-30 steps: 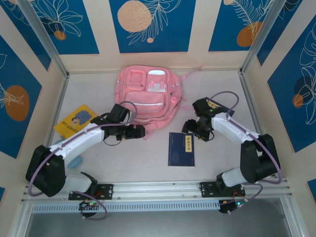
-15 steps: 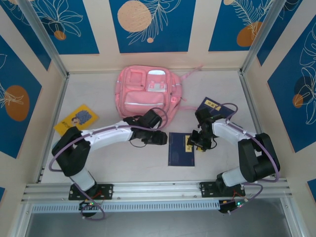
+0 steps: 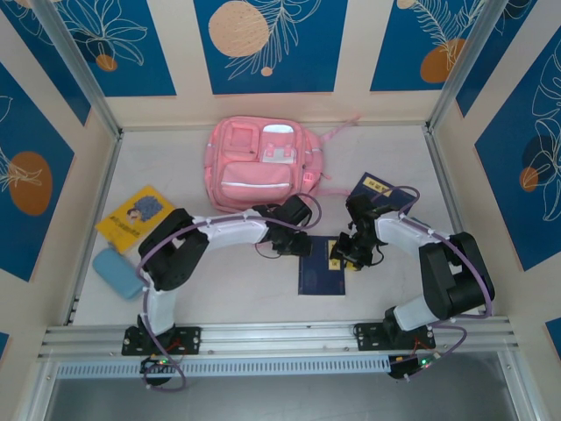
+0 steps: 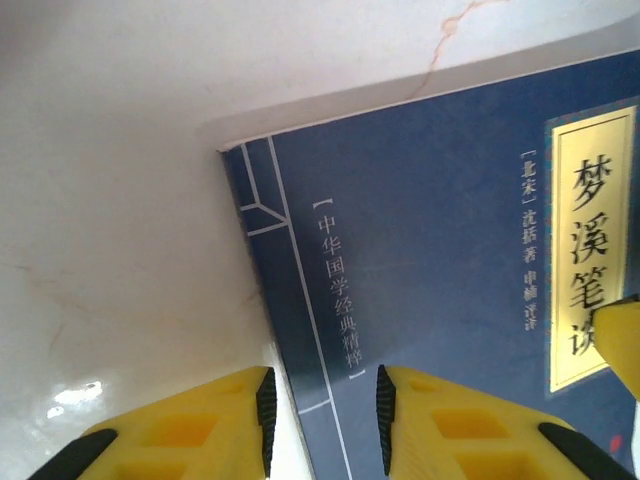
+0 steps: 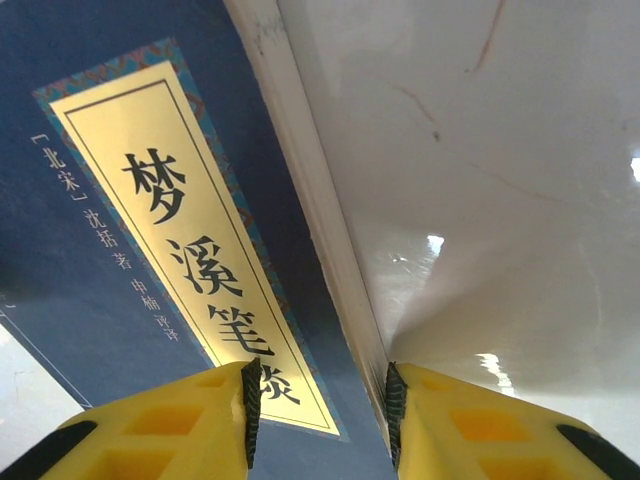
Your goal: Pack the student bag
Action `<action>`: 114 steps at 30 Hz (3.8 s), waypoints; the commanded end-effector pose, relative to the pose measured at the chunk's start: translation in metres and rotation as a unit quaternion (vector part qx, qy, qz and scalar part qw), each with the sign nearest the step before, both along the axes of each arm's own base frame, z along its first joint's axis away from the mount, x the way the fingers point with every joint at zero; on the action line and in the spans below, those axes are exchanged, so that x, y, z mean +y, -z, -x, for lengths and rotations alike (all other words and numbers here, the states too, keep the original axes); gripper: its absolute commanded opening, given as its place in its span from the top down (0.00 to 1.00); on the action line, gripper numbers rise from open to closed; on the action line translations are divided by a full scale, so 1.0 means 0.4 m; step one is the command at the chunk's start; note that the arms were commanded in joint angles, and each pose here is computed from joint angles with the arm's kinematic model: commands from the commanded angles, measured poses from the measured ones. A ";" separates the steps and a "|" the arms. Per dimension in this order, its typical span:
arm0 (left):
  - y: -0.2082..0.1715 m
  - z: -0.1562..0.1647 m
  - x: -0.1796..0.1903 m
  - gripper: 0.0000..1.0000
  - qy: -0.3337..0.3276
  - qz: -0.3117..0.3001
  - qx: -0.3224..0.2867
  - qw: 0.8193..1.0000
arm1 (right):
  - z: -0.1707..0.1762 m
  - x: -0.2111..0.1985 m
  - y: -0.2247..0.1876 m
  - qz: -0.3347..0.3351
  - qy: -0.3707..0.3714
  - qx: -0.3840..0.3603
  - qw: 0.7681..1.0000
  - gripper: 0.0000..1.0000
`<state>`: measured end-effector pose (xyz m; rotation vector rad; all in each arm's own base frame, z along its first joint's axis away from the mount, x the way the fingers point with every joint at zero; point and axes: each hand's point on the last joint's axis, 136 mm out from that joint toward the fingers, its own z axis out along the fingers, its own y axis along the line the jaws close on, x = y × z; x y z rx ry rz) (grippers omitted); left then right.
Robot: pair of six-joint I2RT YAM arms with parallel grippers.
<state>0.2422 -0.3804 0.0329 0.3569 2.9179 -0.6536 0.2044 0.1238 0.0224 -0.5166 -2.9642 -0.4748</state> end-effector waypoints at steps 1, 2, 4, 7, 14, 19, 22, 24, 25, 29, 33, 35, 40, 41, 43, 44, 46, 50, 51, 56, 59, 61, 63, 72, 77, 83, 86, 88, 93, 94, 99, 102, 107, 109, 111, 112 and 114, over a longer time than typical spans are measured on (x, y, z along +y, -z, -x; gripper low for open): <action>0.020 0.020 0.006 0.68 0.012 -0.041 0.004 0.999 | 0.020 0.011 0.011 -0.013 -0.010 0.016 1.000 0.61; 0.025 0.020 0.009 0.69 0.012 -0.047 0.003 0.999 | 0.019 0.012 0.010 -0.014 -0.011 0.014 1.000 0.62; 0.029 0.019 0.013 0.69 0.012 -0.055 0.000 0.998 | 0.020 0.014 0.013 -0.017 -0.011 0.016 1.000 0.62; 0.040 0.019 0.019 0.71 0.016 -0.074 -0.004 0.997 | 0.016 0.024 0.008 -0.028 -0.013 0.014 0.999 0.63; 0.089 0.033 0.026 0.72 0.038 -0.114 -0.003 0.993 | -0.001 0.064 -0.052 -0.075 -0.013 -0.003 0.997 0.69; 0.116 0.037 0.035 0.73 0.037 -0.126 0.003 0.991 | -0.010 0.065 -0.098 -0.078 -0.006 -0.024 0.997 0.77; 0.115 0.040 0.032 0.74 0.040 -0.123 0.006 0.992 | -0.013 0.065 -0.104 -0.079 -0.002 -0.025 0.997 0.87; 0.096 0.039 0.024 0.75 0.044 -0.114 0.003 0.993 | -0.012 0.064 -0.104 -0.079 0.001 -0.020 0.997 0.95; 0.080 0.036 0.020 0.75 0.046 -0.108 -0.002 0.993 | -0.012 0.063 -0.104 -0.078 0.002 -0.020 0.997 0.98; -0.013 0.016 0.010 0.73 0.050 -0.078 -0.032 0.995 | -0.021 0.051 -0.116 -0.073 0.010 -0.034 0.997 1.00; -0.117 -0.017 0.033 0.61 0.037 -0.050 -0.064 0.996 | -0.037 0.044 -0.157 -0.085 0.012 -0.072 0.994 1.00; -0.166 -0.033 0.055 0.53 0.024 -0.032 -0.076 0.996 | -0.046 0.052 -0.188 -0.106 0.006 -0.096 0.990 1.00; -0.270 -0.058 0.097 0.33 -0.008 0.086 -0.059 0.995 | -0.079 0.087 -0.301 -0.186 -0.011 -0.173 0.967 1.00; -0.286 -0.062 0.105 0.30 -0.015 0.116 -0.053 0.992 | -0.086 0.100 -0.332 -0.210 -0.017 -0.188 0.959 1.00; -0.319 -0.067 0.125 0.23 -0.021 0.159 -0.048 0.986 | -0.094 0.118 -0.377 -0.243 -0.027 -0.207 0.947 1.00; -0.331 -0.068 0.136 0.20 -0.025 0.175 -0.045 0.983 | -0.099 0.129 -0.402 -0.261 -0.031 -0.216 0.940 1.00; -0.348 -0.072 0.161 0.16 -0.037 0.200 -0.041 0.978 | -0.106 0.145 -0.445 -0.287 -0.040 -0.229 0.929 1.00; -0.373 -0.074 0.187 0.09 -0.052 0.266 -0.024 0.962 | -0.123 0.173 -0.525 -0.332 -0.053 -0.254 0.907 1.00; -0.375 -0.077 0.196 0.08 -0.060 0.278 -0.021 0.958 | -0.127 0.180 -0.543 -0.342 -0.056 -0.259 0.902 1.00; -0.398 -0.107 0.238 0.03 -0.098 0.335 -0.017 0.937 | -0.157 0.229 -0.620 -0.383 -0.081 -0.274 0.878 1.00; -0.430 -0.118 0.230 0.01 -0.096 0.390 -0.005 0.916 | -0.168 0.267 -0.649 -0.403 -0.095 -0.261 0.872 1.00; -0.447 -0.121 0.222 0.00 -0.092 0.409 -0.001 0.908 | -0.177 0.288 -0.658 -0.406 -0.104 -0.262 0.869 1.00; -0.455 -0.125 0.217 0.00 -0.088 0.418 0.002 0.904 | -0.185 0.302 -0.672 -0.413 -0.110 -0.264 0.865 1.00; -0.477 -0.141 0.195 0.01 -0.083 0.447 0.027 0.890 | -0.199 0.326 -0.706 -0.444 -0.112 -0.261 0.850 1.00; -0.542 -0.133 0.193 0.35 -0.056 0.472 -0.001 0.880 | -0.207 0.320 -0.677 -0.437 -0.101 -0.252 0.857 1.00; -0.549 -0.133 0.205 0.60 -0.056 0.470 -0.011 0.881 | -0.217 0.298 -0.645 -0.425 -0.084 -0.251 0.866 1.00; -0.545 -0.137 0.209 0.70 -0.059 0.470 -0.010 0.881 | -0.217 0.289 -0.629 -0.415 -0.077 -0.251 0.871 1.00; -0.546 -0.138 0.212 0.80 -0.060 0.470 -0.013 0.881 | -0.216 0.282 -0.617 -0.406 -0.072 -0.249 0.876 1.00; -0.550 -0.154 0.236 1.00 -0.084 0.452 -0.036 0.888 | -0.214 0.237 -0.551 -0.333 -0.040 -0.239 0.911 0.66; -0.551 -0.158 0.241 1.00 -0.090 0.446 -0.041 0.890 | -0.212 0.224 -0.532 -0.313 -0.028 -0.236 0.920 0.54; -0.575 -0.187 0.258 1.00 -0.121 0.433 -0.072 0.891 | -0.184 0.184 -0.495 -0.288 0.032 -0.234 0.928 0.20; -0.585 -0.217 0.272 1.00 -0.160 0.426 -0.084 0.886 | -0.165 0.199 -0.510 -0.320 0.058 -0.236 0.916 0.16; -0.619 -0.265 0.299 1.00 -0.234 0.434 -0.093 0.865 | -0.143 0.278 -0.526 -0.378 0.091 -0.217 0.895 0.12; -0.654 -0.275 0.299 1.00 -0.241 0.447 -0.098 0.856 | -0.137 0.319 -0.534 -0.400 0.102 -0.213 0.886 0.11; -0.682 -0.284 0.301 1.00 -0.249 0.451 -0.103 0.851 | -0.138 0.355 -0.545 -0.414 0.116 -0.219 0.876 0.08; -0.692 -0.286 0.302 1.00 -0.253 0.453 -0.102 0.849 | -0.141 0.366 -0.548 -0.417 0.125 -0.222 0.872 0.06; -0.706 -0.290 0.306 1.00 -0.266 0.457 -0.096 0.844 | -0.154 0.388 -0.560 -0.430 0.141 -0.230 0.862 0.02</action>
